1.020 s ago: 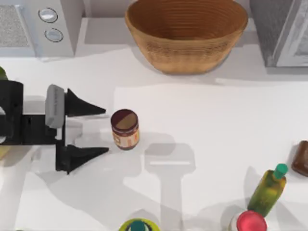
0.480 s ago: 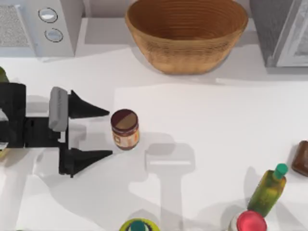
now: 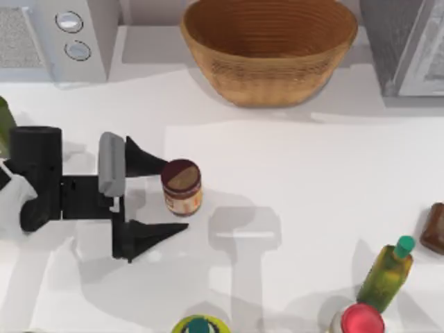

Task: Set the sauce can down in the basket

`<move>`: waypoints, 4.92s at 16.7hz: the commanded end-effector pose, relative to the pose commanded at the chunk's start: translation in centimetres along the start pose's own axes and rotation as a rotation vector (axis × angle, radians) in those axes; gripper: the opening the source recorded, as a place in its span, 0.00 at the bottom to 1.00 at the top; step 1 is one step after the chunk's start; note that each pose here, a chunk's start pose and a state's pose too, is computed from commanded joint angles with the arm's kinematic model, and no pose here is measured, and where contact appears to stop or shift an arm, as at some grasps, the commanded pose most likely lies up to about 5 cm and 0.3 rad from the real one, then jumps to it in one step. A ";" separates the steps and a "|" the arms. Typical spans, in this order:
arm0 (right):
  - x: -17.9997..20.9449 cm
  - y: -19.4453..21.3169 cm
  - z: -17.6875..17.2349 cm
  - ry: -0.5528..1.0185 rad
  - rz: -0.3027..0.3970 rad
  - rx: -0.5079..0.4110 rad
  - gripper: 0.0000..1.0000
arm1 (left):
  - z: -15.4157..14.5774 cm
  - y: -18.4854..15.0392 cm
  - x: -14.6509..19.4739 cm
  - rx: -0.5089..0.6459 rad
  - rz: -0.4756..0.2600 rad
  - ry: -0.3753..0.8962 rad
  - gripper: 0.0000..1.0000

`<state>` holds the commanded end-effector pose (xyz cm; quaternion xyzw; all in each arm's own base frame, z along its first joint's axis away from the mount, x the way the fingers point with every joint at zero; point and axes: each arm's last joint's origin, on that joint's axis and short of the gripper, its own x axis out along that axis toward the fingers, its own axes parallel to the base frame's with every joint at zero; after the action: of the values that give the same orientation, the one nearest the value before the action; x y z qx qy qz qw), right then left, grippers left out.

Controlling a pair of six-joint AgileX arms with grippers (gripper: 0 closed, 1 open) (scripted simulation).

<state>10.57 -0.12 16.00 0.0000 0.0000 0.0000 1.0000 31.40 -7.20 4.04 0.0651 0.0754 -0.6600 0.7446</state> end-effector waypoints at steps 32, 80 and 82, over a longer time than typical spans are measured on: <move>0.0 0.0 0.0 0.000 0.000 0.000 1.00 | -0.5 2.2 3.1 0.002 0.002 0.000 0.00; 0.0 0.0 0.0 0.000 0.000 0.000 1.00 | 22.5 8.6 4.9 0.200 0.357 0.228 0.00; 0.0 0.0 0.0 0.000 0.000 0.000 1.00 | 24.1 9.6 6.8 0.128 0.450 0.160 0.00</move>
<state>10.57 -0.12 16.00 0.0000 0.0000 0.0000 1.0000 42.39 -17.44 26.33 0.1792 0.0756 -0.4736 0.8590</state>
